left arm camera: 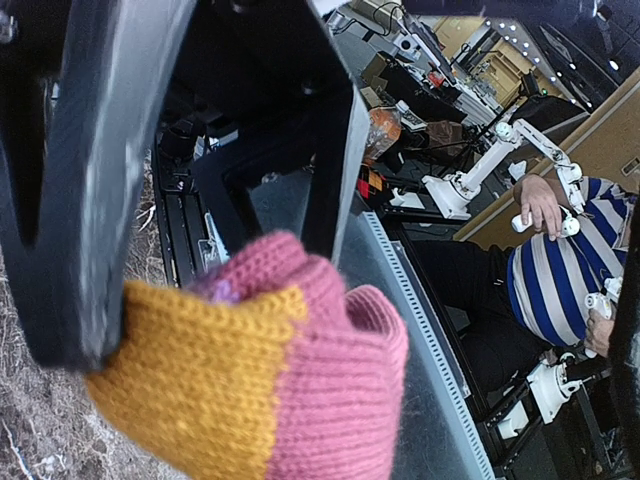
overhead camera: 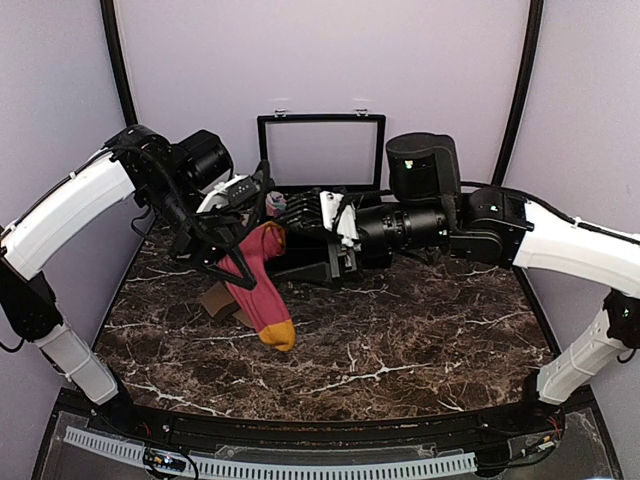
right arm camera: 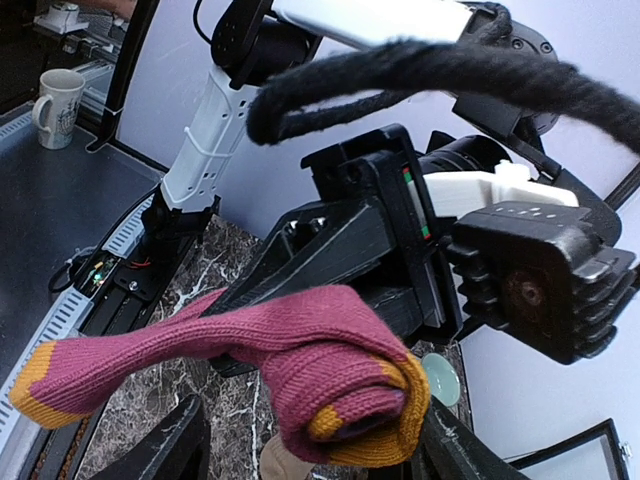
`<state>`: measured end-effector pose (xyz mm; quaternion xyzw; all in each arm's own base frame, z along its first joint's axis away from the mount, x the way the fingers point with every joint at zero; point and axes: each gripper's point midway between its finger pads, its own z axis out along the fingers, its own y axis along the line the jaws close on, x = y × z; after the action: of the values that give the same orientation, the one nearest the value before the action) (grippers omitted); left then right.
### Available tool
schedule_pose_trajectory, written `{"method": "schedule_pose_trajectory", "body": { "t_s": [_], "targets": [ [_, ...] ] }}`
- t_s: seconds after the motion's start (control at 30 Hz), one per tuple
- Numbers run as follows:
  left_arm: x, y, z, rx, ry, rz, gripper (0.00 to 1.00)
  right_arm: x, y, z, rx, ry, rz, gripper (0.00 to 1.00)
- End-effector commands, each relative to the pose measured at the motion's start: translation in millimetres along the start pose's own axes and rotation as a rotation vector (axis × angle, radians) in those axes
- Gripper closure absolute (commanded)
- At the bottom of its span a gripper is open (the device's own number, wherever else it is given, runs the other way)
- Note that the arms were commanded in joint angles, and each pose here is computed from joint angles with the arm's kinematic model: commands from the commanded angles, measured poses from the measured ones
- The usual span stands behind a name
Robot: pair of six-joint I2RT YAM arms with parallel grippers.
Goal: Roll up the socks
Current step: Roll the sock.
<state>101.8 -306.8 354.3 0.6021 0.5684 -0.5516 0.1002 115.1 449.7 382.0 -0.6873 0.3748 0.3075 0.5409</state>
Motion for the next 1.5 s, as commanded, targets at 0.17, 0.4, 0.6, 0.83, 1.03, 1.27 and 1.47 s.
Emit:
{"method": "schedule_pose_trajectory", "body": {
  "t_s": [0.17,0.4,0.6,0.83,1.03,1.27,1.47],
  "targets": [
    [10.5,-0.3,7.5,0.039,0.016,-0.067,1.0,-12.0,-4.3,12.7,0.04,0.037,-0.148,0.35],
    [14.8,0.0,9.0,0.041,0.024,-0.079,1.0,-15.5,2.4,13.1,0.043,0.051,-0.176,0.41],
    [17.3,-0.8,9.0,0.038,0.028,-0.085,1.0,-12.0,7.9,14.1,0.04,0.096,-0.201,0.65],
    [24.0,-3.5,11.9,0.039,0.045,-0.099,1.0,-6.0,11.5,13.1,0.018,0.143,-0.208,0.7],
    [26.5,-5.7,14.3,0.035,0.064,-0.091,1.0,1.5,14.8,16.5,-0.01,0.183,-0.196,0.89],
    [32.5,-6.7,14.5,0.014,0.088,-0.078,1.0,4.7,19.2,13.9,-0.02,0.196,-0.148,0.68],
    [33.4,-7.2,16.6,0.016,0.098,-0.071,1.0,5.3,19.8,9.8,-0.017,0.199,-0.136,0.68]
  ]
}}
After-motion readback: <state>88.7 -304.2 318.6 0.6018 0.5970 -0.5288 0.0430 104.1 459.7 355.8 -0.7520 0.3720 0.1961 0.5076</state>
